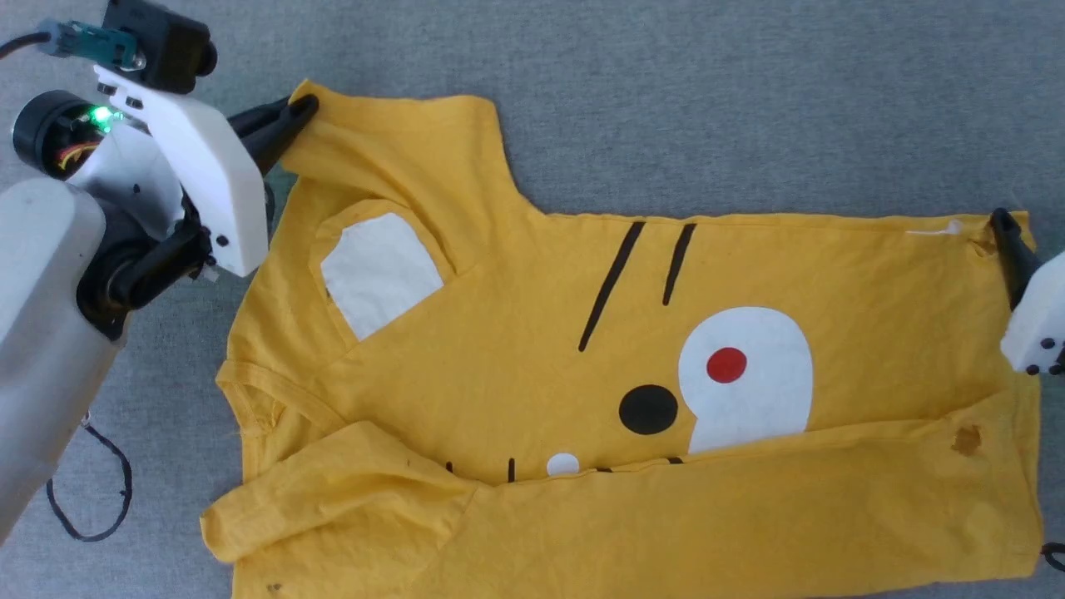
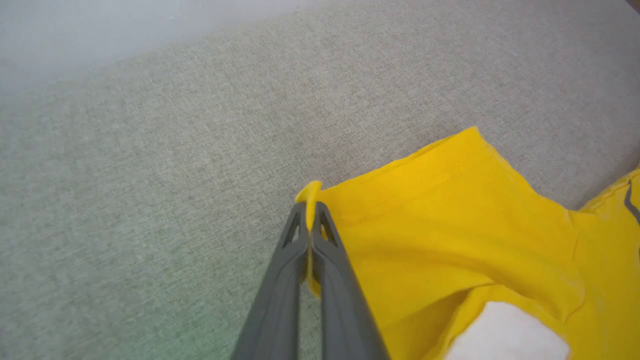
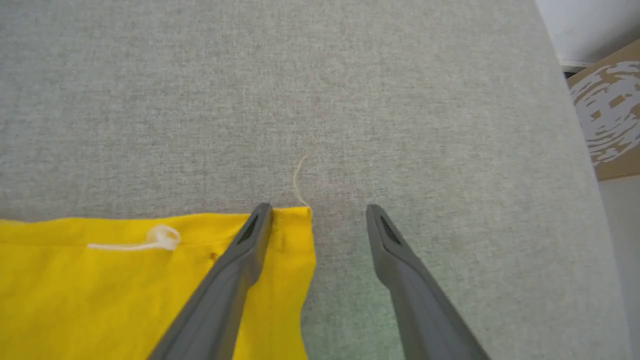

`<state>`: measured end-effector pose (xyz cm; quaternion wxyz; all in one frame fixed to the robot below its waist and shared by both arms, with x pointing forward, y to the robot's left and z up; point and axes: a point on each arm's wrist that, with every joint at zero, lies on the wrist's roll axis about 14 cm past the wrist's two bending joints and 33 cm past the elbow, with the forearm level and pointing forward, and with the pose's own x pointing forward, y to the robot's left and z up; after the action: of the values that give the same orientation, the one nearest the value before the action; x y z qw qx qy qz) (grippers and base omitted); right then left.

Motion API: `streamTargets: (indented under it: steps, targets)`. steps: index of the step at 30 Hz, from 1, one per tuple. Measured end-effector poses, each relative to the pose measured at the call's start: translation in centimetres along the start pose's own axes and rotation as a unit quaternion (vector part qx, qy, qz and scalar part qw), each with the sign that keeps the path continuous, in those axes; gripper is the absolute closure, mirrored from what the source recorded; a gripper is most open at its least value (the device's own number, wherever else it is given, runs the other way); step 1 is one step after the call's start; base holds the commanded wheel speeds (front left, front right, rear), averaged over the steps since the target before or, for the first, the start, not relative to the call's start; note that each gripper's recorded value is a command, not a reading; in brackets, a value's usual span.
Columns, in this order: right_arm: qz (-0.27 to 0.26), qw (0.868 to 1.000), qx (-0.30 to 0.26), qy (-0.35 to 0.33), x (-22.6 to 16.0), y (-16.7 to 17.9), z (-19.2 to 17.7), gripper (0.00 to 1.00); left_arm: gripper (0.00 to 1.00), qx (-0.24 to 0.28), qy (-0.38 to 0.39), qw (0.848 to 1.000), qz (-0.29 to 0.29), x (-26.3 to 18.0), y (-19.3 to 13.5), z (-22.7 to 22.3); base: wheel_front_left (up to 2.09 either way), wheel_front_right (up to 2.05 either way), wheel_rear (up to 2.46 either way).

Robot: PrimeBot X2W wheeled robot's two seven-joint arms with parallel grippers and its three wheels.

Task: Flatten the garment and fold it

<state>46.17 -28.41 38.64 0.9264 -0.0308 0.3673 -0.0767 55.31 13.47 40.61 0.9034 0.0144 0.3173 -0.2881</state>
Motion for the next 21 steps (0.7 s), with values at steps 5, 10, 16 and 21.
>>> streamTargets:
  steps: [5, 10, 16, 21]
  targets:
    - [0.027, 0.999, 0.011, 0.032, 1.2, 1.9, -0.9, 0.0, 1.0, -0.007, 0.013, 1.0, 0.003, 0.3, 0.5, -1.2, 0.0, 0.0, 0.0]
    - [0.051, 0.995, 0.033, 0.08, 1.0, 3.2, -1.6, 1.0, 1.0, -0.008, 0.013, 1.0, 0.005, 0.1, 0.8, -1.0, 0.0, 0.0, 0.0]
    - [0.049, 0.995, 0.05, 0.073, 0.1, 3.3, -1.0, 1.0, 1.0, -0.014, -0.003, 1.0, 0.01, -0.5, 0.8, -0.1, 0.0, 0.0, 0.0]
    - [0.039, 0.998, 0.047, 0.008, -1.2, 2.5, 1.4, 1.0, 1.0, -0.013, -0.07, 0.997, 0.017, -1.8, 0.5, 3.0, 0.0, 0.0, 0.0]
